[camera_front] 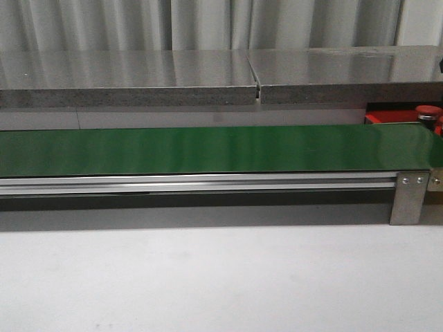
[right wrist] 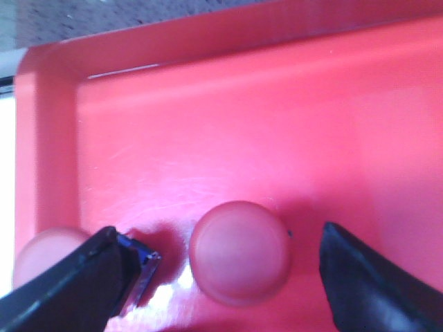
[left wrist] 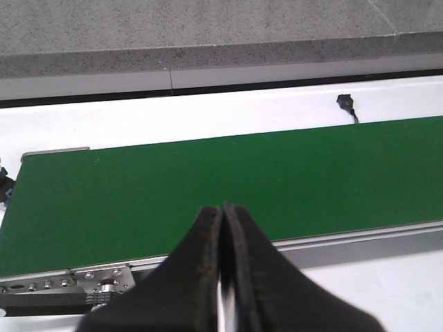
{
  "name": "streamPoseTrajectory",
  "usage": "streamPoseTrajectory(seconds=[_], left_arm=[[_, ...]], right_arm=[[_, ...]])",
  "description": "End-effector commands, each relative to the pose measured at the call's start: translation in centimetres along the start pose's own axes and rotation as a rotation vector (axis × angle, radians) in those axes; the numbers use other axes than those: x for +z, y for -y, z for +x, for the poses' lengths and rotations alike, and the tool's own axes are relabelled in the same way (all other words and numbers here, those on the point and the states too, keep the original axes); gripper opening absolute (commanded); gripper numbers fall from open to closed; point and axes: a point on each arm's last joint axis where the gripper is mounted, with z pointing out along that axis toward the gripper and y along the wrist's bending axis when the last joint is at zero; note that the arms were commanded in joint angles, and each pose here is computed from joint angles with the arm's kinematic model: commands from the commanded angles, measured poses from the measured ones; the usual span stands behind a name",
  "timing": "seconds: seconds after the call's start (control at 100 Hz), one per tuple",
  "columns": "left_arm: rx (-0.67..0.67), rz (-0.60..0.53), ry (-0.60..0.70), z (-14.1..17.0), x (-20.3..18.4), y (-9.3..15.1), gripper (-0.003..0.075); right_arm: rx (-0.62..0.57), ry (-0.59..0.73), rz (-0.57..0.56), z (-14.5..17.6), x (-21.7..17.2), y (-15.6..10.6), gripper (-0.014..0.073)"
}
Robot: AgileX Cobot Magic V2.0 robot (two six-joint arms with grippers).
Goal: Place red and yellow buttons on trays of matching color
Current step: 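Carry the red button into the red tray and release, then raise the open right gripper above the trays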
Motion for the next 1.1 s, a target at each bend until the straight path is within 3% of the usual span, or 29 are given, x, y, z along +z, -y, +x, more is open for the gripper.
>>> streamPoseTrajectory(seconds=[0.0,0.21,0.45,0.64,0.88,1.09], left_arm=[[-0.005,-0.008,0.101,-1.5,-0.4,0.0,-0.0019],[-0.005,-0.008,0.101,-1.5,-0.4,0.0,-0.0019],[-0.005,-0.008,0.101,-1.5,-0.4,0.0,-0.0019],[-0.005,-0.008,0.101,-1.5,-0.4,0.0,-0.0019],[-0.005,-0.008,0.101,-1.5,-0.4,0.0,-0.0019],[-0.005,-0.008,0.101,-1.5,-0.4,0.0,-0.0019]], right_arm=[[-0.049,0.166,0.024,-3.6,-5.8,-0.6,0.0591],[-0.169,0.182,0.047,-4.7,-10.7,-2.4,0.0562],[-0.305,0.199,0.031,-4.9,-15.9,-6.5,0.0186],[-0.354,0.194,-0.024,-3.3,-19.0,-9.3,0.0017],[-0.393,0.203,-0.069,1.2,-22.9,-10.8,-0.0008],[-0.399,0.252,-0.075,5.6,-26.3,-10.3,-0.0008]])
